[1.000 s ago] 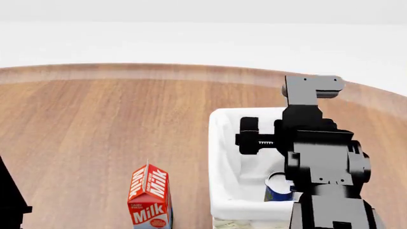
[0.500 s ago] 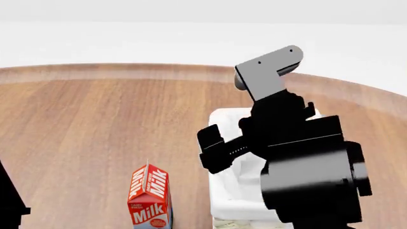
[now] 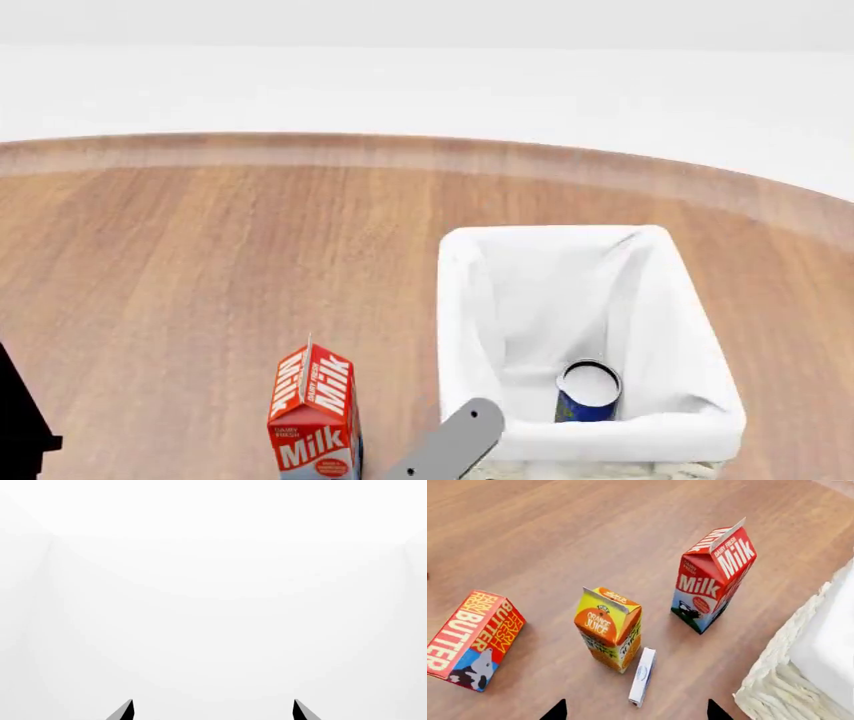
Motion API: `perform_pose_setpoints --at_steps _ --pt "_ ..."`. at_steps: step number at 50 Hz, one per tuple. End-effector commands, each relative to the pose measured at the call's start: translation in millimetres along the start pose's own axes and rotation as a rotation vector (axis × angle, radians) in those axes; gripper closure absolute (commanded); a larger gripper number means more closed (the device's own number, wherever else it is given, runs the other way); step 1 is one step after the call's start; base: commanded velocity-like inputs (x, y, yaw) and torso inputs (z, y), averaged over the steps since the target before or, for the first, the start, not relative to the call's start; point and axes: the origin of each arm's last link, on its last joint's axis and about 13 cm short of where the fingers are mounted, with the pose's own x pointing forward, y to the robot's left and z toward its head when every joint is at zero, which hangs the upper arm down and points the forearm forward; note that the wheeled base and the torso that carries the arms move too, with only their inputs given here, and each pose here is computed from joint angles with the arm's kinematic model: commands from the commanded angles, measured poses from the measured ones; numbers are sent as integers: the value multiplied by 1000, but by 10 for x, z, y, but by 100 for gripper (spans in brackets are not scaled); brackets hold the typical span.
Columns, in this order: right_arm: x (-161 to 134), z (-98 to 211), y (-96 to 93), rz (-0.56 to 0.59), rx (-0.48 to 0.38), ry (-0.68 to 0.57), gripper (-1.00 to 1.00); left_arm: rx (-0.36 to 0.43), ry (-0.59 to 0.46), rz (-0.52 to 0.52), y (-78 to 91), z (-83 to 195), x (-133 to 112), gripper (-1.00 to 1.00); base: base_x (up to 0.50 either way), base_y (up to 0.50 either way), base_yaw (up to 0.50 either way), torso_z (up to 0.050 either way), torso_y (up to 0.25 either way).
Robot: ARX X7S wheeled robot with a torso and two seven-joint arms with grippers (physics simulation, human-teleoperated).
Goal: Pick up the alphabet soup and the tomato sauce, and put them in the basket.
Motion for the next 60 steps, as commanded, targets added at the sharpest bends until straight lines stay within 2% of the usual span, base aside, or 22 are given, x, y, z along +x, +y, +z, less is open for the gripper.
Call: perform_pose_setpoints --at_steps 1,9,18,28,38,45,52,60 --pt "-102 -309 404 107 24 15 -100 0 -1 -5 -13 14 0 -100 0 0 0 0 0" --pt "-121 -430 619 117 63 40 -100 1 0 -5 -11 19 -6 -100 0 0 0 0 0" --pt "-212 -658 848 102 133 141 -100 1 -4 -3 -2 24 3 -100 0 0 0 0 0" --pt "-321 -818 886 18 226 213 -100 -1 -5 -3 2 24 8 -100 0 0 0 0 0" --pt "-397 -847 976 15 229 215 -100 -3 -7 -2 -5 30 -1 -100 0 0 0 0 0" --pt "-376 -831 944 16 225 206 -100 -3 -6 -4 -12 22 -3 -100 0 0 0 0 0" --pt "-303 -823 791 -1 254 205 -100 -5 -6 -2 -9 24 -1 -100 0 0 0 0 0" --pt "-262 -840 704 1 287 209 -100 -4 -5 -5 -9 19 -4 -100 0 0 0 0 0"
